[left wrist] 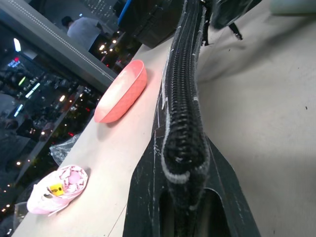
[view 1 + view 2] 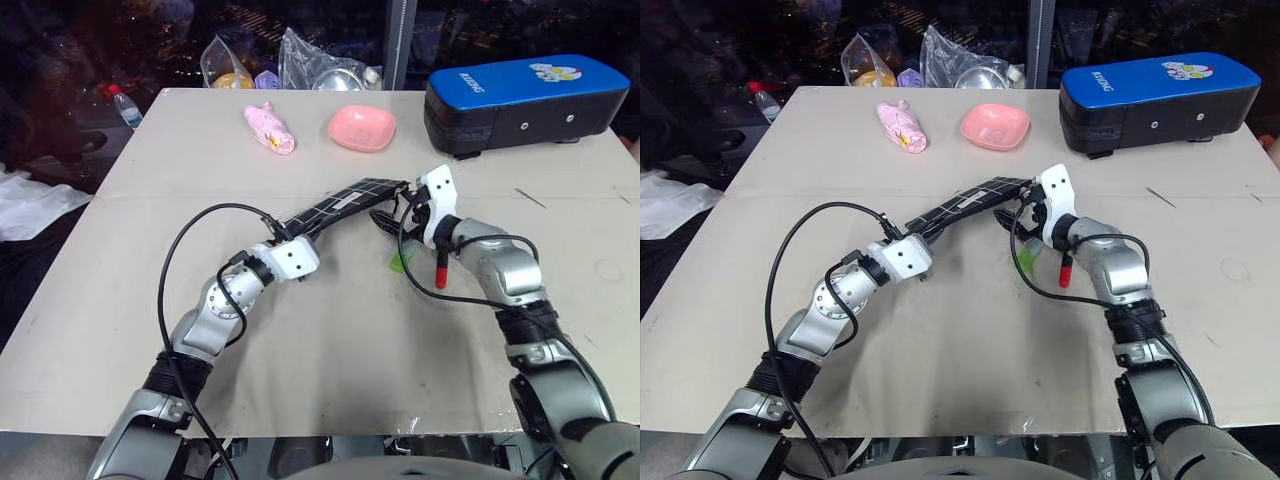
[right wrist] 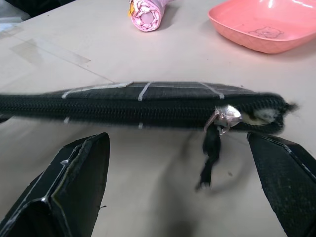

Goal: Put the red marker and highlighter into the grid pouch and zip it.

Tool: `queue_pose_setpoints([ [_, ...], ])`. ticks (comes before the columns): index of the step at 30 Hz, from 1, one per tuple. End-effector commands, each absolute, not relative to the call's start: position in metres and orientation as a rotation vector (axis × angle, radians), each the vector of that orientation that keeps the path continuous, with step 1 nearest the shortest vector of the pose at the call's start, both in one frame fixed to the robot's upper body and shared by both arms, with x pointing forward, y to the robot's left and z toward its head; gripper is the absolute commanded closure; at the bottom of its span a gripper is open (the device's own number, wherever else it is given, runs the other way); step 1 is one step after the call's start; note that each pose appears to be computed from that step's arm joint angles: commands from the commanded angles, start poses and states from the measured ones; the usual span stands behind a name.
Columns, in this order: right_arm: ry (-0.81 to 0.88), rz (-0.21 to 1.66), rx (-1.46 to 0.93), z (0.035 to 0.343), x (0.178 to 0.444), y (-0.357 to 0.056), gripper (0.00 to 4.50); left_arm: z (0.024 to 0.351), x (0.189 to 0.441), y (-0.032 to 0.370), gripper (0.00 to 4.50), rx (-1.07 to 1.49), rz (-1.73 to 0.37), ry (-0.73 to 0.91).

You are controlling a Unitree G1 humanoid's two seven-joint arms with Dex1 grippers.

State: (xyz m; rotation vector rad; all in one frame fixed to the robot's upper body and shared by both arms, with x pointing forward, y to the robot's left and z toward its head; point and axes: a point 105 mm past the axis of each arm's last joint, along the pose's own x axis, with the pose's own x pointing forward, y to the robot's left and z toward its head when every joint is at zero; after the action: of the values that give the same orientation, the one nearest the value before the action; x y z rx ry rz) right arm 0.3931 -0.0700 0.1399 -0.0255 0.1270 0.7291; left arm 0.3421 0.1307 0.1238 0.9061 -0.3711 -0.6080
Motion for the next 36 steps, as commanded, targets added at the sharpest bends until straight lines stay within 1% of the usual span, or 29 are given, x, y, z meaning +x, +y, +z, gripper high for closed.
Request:
queue_pose_setpoints([
  [1,0.052,0.707,-0.034,0.158,0.4,-0.074,0.7,0.136,0.339,0.127,4.5,0.918,-0.607,-0.432],
  [2,0.05,0.706,-0.039,0.157,0.401,-0.074,1.5,0.136,0.339,0.127,4.5,0.919,-0.609,-0.432],
  [7,0.023,0.688,-0.051,0.161,0.406,-0.075,3.84,0.134,0.339,0.125,4.5,0.923,-0.615,-0.429],
  [8,0.021,0.687,-0.054,0.161,0.406,-0.075,4.45,0.134,0.339,0.125,4.5,0.923,-0.616,-0.429],
  [16,-0.01,0.707,-0.191,0.158,0.403,-0.076,4.45,0.132,0.34,0.124,4.5,0.934,-0.614,-0.425],
  [20,-0.045,0.765,-0.3,0.159,0.395,-0.068,4.45,0.132,0.34,0.123,4.5,0.929,-0.604,-0.429],
  [24,-0.086,0.858,-0.464,0.159,0.382,-0.057,4.45,0.133,0.339,0.117,4.5,0.907,-0.6,-0.437],
  [36,-0.088,0.985,-0.544,0.158,0.361,-0.046,4.45,0.133,0.34,0.109,4.5,0.892,-0.596,-0.443],
])
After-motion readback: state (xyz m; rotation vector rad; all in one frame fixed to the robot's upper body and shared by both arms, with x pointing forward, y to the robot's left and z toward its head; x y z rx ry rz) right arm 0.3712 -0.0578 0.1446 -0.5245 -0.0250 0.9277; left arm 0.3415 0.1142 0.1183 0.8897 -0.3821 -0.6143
